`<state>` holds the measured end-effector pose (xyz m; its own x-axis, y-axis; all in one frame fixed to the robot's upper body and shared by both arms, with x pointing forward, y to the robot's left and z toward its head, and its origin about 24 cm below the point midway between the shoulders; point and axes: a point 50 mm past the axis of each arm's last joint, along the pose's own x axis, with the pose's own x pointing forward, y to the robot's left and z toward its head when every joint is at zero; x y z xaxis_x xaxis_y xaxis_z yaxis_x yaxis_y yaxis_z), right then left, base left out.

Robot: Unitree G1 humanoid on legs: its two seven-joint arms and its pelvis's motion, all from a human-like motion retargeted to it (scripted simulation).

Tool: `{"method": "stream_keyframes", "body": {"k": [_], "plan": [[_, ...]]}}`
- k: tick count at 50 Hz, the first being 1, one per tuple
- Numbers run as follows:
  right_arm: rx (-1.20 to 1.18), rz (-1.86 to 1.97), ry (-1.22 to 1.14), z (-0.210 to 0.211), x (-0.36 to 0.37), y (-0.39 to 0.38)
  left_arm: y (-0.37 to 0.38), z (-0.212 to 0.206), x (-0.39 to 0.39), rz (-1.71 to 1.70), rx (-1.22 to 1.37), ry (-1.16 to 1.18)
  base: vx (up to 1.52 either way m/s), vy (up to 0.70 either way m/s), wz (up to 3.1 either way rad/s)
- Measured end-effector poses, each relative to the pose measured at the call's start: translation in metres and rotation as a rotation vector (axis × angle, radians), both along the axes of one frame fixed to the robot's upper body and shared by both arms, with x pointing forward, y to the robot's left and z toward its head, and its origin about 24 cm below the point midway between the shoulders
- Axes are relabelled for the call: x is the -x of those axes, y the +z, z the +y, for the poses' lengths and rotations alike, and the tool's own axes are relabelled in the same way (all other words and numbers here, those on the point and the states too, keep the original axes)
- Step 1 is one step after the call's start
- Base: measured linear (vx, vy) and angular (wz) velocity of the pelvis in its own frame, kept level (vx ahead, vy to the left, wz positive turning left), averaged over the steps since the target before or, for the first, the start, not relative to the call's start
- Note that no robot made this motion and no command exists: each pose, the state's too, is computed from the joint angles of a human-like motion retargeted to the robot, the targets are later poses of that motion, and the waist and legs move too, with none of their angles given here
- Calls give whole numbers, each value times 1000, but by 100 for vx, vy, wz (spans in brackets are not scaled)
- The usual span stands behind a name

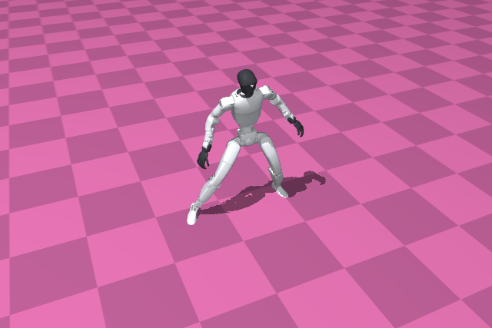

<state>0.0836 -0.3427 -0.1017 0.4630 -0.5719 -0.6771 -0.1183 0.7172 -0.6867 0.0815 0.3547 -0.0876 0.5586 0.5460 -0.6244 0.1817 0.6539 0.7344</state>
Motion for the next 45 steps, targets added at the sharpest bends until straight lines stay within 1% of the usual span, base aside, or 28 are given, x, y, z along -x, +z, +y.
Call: {"method": "stream_keyframes", "body": {"k": [5, 8, 10, 15, 21, 28, 36, 40, 45], "plan": [[-65, 16, 210, 37, -24, -9, 10, 4, -29, -17, -56, -84, -22, 58, -5], [-104, 7, 271, 48, -29, -10, 15, 4, -45, -34, -54, -100, -18, 39, -2], [-127, 2, 270, 50, -28, -11, 19, 3, -57, -61, -49, -105, -16, 31, 19], [-155, 11, 183, 44, -12, -14, 33, -5, -89, -166, -45, -131, -12, 27, 31], [-166, 51, 136, 34, 1, -16, 37, -25, -110, -241, 1, -192, -4, 23, 37], [-100, 39, 246, 22, -27, -1, 16, -42, -86, -200, 75, -194, 1, 11, -25], [-64, -86, 377, 21, -67, 29, -7, -32, -17, 27, 8, -197, -6, 6, -28], [-72, -161, 340, 11, -74, 45, -17, -29, 7, 107, 41, -132, -3, 19, 18], [-47, -159, 209, -12, -55, 48, -25, -28, 24, 101, 107, 45, 0, 30, 72]]}}
